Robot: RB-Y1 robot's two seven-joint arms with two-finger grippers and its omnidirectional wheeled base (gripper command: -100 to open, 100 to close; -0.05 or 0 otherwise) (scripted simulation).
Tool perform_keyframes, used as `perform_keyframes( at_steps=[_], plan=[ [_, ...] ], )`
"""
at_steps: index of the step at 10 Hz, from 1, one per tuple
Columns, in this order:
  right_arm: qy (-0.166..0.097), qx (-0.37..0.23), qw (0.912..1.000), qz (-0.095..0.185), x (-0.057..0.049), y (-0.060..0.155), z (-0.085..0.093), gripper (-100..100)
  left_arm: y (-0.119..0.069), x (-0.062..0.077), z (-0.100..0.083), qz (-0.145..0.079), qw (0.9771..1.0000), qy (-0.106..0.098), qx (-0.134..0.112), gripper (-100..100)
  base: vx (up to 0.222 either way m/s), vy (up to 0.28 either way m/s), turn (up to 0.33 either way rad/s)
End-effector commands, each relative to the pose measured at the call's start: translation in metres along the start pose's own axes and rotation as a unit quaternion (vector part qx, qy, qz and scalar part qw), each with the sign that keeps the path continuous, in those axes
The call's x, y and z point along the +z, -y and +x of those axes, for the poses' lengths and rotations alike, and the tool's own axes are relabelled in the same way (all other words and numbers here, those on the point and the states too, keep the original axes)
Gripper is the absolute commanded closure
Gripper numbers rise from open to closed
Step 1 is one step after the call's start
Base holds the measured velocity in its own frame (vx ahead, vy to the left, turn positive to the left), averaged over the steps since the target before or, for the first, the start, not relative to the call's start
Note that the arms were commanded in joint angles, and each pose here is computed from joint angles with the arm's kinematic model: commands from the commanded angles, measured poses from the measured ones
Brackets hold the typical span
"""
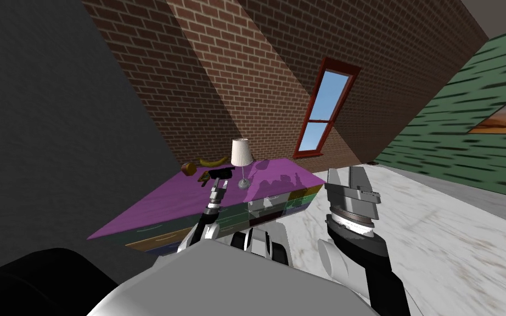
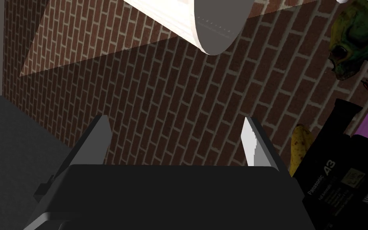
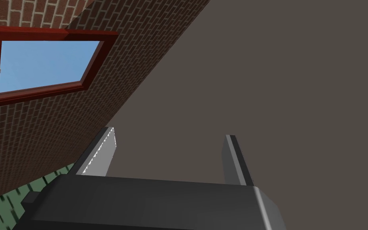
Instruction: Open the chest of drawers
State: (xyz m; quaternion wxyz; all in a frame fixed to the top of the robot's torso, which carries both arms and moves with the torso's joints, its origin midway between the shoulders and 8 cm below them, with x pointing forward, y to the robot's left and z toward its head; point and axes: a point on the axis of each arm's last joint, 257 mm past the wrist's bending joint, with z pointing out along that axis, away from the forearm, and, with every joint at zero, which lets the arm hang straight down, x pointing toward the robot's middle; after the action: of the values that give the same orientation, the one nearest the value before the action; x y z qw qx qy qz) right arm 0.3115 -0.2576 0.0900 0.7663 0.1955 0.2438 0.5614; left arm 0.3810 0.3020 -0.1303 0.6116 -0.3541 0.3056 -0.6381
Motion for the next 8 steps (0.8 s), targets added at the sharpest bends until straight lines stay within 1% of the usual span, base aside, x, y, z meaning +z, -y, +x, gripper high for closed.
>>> perform_keyframes(
  at_steps=[1, 2, 3, 4, 5, 6, 7, 8],
  plan=[
    [0.000, 0.000, 1.0000, 0.000, 0.000, 0.000, 0.000, 0, -0.022, -0.012, -0.002, -0.021, 0.9997, 0.006, -0.006, -100, 0.060, -0.127, 0.040],
    [0.000, 0.000, 1.0000, 0.000, 0.000, 0.000, 0.000, 0, -0.030, -0.015, -0.002, -0.025, 0.9996, 0.008, -0.013, -100, 0.080, -0.139, 0.082],
    [0.000, 0.000, 1.0000, 0.000, 0.000, 0.000, 0.000, 0, -0.038, -0.020, -0.005, -0.035, 0.9993, 0.011, -0.011, -100, 0.062, -0.110, 0.045],
    [0.000, 0.000, 1.0000, 0.000, 0.000, 0.000, 0.000, 0, -0.046, -0.024, -0.006, -0.040, 0.9989, 0.013, -0.018, -100, 0.043, -0.120, 0.089],
    [0.000, 0.000, 1.0000, 0.000, 0.000, 0.000, 0.000, 0, -0.053, -0.029, -0.008, -0.050, 0.9985, 0.015, -0.016, -100, 0.040, -0.117, 0.041],
    [0.000, 0.000, 1.0000, 0.000, 0.000, 0.000, 0.000, 0, -0.062, -0.034, -0.008, -0.056, 0.9980, 0.018, -0.023, -100, 0.076, -0.123, 0.077],
    [0.000, 0.000, 1.0000, 0.000, 0.000, 0.000, 0.000, 0, -0.068, -0.039, -0.010, -0.065, 0.9975, 0.021, -0.021, -100, 0.079, -0.116, 0.051],
    [0.000, 0.000, 1.0000, 0.000, 0.000, 0.000, 0.000, 0, -0.077, -0.044, -0.011, -0.071, 0.9968, 0.024, -0.028, -100, 0.077, -0.149, 0.089]
  ],
)
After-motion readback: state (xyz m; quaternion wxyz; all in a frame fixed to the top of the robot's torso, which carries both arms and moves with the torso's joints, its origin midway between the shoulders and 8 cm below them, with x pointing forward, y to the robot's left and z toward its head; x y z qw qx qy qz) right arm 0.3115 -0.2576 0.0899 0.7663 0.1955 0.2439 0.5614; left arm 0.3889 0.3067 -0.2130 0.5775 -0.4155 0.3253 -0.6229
